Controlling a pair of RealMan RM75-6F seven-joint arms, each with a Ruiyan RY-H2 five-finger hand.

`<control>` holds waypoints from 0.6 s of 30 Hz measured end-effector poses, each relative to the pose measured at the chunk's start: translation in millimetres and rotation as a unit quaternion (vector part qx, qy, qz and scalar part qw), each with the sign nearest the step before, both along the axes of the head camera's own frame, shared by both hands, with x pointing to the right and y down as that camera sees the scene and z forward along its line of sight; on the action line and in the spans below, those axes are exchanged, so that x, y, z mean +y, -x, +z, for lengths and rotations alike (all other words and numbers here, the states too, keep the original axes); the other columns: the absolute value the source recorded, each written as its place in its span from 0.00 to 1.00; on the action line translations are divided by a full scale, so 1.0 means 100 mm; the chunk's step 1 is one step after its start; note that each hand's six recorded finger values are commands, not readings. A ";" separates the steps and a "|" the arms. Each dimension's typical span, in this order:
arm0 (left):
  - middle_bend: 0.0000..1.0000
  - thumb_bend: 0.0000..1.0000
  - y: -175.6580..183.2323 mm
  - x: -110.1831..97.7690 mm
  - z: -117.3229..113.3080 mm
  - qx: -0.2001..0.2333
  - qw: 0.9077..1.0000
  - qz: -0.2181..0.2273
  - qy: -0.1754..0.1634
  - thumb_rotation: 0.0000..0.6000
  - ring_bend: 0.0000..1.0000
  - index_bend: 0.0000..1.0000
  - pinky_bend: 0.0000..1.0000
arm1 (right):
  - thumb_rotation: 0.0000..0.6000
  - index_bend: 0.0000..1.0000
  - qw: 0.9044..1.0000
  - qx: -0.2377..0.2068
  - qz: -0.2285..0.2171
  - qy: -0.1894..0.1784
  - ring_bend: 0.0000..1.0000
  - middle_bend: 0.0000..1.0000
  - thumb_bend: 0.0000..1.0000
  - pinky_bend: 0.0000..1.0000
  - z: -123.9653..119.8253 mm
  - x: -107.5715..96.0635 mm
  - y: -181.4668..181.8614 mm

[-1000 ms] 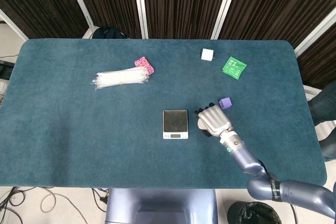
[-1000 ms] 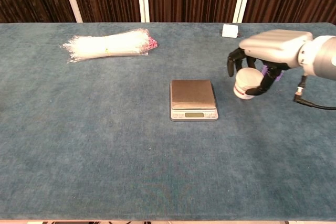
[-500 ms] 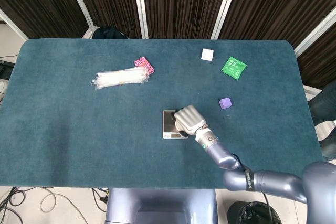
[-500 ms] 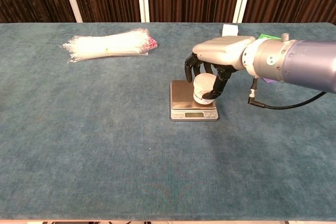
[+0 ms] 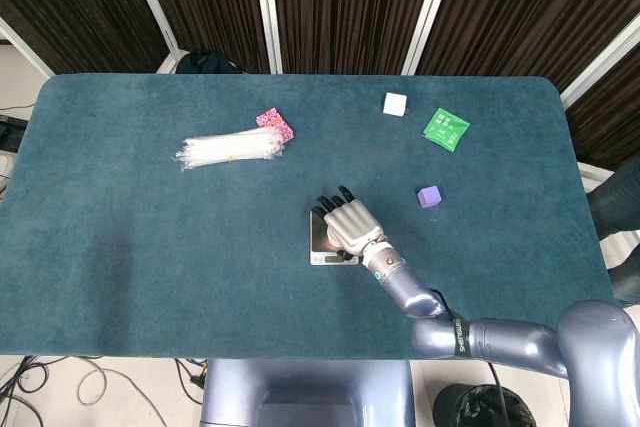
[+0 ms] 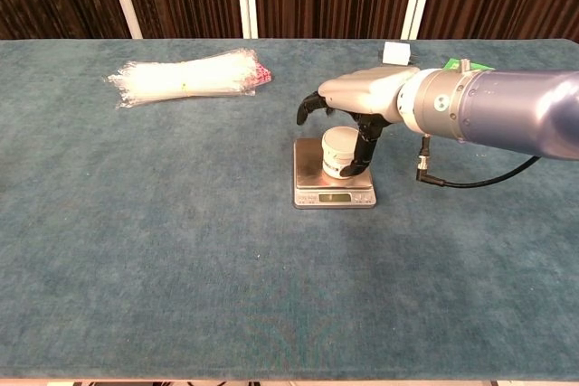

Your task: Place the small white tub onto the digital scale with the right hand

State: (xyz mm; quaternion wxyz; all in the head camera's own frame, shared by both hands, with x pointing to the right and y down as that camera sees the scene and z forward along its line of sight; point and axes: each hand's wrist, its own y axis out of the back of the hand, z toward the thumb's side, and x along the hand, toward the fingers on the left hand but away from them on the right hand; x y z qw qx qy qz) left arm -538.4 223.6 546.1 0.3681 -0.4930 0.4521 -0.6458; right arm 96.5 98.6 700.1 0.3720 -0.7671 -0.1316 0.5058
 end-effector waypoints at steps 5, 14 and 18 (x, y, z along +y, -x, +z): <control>0.00 0.69 0.01 0.00 0.00 -0.002 1.000 0.000 0.000 1.00 0.00 0.04 0.00 | 1.00 0.00 1.000 -0.005 0.001 0.005 0.05 0.00 0.26 0.00 -0.09 0.00 0.01; 0.00 0.69 0.04 0.00 -0.03 -0.004 1.000 -0.002 -0.004 1.00 0.00 0.04 0.00 | 1.00 0.00 0.998 0.005 0.036 -0.060 0.04 0.00 0.26 0.00 -0.57 -0.07 -0.55; 0.00 0.69 0.02 0.00 -0.03 -0.003 1.000 -0.002 -0.003 1.00 0.00 0.04 0.00 | 1.00 0.00 0.992 0.002 0.067 -0.109 0.04 0.00 0.26 0.00 -0.80 0.04 -1.01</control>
